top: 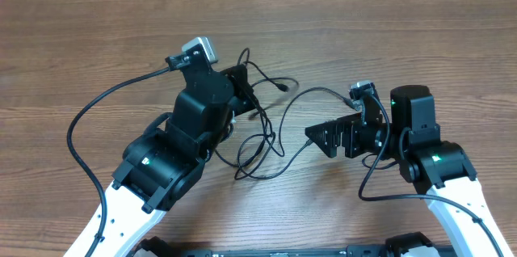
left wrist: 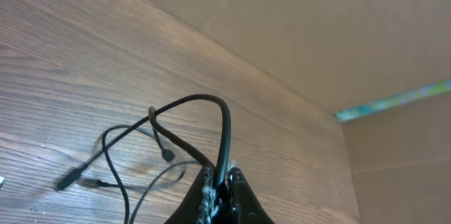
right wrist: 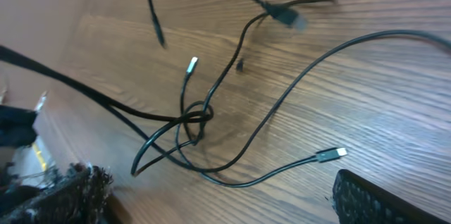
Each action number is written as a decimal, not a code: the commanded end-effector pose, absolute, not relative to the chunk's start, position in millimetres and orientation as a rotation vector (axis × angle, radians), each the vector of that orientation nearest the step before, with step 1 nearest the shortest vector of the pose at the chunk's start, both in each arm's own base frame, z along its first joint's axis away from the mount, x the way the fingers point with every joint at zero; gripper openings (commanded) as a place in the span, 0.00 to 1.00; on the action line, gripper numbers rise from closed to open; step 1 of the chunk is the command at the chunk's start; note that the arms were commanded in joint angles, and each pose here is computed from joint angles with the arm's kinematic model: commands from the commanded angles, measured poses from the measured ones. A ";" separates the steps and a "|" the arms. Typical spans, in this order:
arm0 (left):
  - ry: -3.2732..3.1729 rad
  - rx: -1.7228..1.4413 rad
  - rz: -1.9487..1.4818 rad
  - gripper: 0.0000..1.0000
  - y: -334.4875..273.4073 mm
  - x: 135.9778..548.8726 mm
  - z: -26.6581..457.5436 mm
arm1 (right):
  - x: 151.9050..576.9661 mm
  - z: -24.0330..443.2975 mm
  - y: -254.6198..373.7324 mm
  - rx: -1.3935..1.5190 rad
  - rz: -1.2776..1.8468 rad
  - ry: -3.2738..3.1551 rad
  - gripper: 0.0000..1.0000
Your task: Untangle cables
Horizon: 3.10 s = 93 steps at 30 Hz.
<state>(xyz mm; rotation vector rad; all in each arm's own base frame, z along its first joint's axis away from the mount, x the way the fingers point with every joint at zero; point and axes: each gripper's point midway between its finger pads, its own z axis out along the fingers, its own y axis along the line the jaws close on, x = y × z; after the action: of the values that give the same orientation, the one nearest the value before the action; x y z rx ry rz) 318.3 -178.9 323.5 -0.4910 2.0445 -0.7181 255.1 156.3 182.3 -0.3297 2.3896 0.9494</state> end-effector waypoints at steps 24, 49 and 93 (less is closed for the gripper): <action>2.115 -0.759 -0.123 0.05 -101.3 368.9 234.0 | 243.2 125.1 227.4 -0.477 1.173 2.578 1.00; 2.753 -0.383 0.132 1.00 -73.9 312.4 139.2 | 261.0 88.3 180.0 -0.001 0.764 2.786 1.00; 2.890 1.237 -0.665 0.70 -212.4 210.3 69.8 | 301.5 81.4 85.0 0.477 0.558 2.710 1.00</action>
<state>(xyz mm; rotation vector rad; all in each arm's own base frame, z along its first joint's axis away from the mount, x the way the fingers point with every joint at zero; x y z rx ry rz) 214.8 -216.6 90.3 1.2356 2.8083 -0.6875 298.5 84.2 77.6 0.5132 2.7199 0.5504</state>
